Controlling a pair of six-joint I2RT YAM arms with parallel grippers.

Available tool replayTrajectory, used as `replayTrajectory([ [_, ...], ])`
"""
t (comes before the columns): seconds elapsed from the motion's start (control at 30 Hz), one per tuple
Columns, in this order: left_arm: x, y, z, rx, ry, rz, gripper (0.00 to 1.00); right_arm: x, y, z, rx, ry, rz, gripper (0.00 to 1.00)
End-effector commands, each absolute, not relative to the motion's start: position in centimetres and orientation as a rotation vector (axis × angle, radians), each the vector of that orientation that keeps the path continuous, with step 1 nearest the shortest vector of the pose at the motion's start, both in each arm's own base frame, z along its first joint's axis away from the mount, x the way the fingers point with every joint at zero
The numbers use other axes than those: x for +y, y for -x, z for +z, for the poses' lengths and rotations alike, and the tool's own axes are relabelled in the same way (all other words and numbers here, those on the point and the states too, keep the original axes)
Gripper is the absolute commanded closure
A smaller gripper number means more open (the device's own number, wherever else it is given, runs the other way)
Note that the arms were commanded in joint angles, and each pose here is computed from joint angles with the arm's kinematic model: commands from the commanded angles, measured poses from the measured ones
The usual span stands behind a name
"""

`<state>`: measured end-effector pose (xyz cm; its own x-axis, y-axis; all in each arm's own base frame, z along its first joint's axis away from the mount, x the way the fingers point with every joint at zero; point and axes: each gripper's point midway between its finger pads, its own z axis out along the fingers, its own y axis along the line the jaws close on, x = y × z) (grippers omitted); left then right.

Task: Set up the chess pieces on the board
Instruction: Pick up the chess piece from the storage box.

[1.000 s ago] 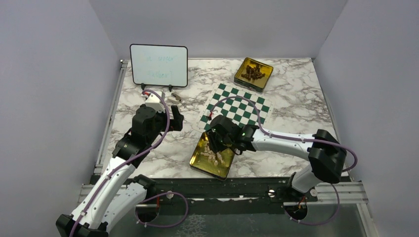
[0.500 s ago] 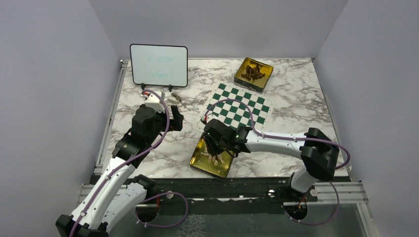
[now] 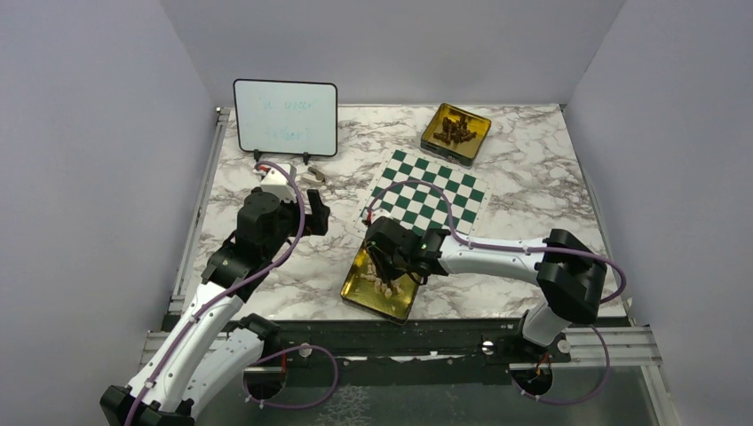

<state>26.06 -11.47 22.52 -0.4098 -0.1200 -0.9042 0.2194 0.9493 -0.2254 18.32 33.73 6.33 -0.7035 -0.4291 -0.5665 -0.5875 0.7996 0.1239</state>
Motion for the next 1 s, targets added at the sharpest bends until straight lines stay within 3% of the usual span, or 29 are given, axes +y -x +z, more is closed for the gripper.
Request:
replayTrajectory([
  [0.0,-11.6,-26.4,24.3,1.915,-0.069,-0.381,0.01,34.0,-18.5,6.3,2.459,0.744,0.377,0.63],
  [0.43,-11.6,-26.3,24.3,1.912,-0.069,-0.383,0.01,33.9,-18.6,7.0,2.441,0.732,0.38,0.78],
  [0.97,-11.6,-26.3,24.1,1.913,-0.069,-0.383,0.01,33.8,-19.4,12.7,2.372,0.684,0.398,0.84],
])
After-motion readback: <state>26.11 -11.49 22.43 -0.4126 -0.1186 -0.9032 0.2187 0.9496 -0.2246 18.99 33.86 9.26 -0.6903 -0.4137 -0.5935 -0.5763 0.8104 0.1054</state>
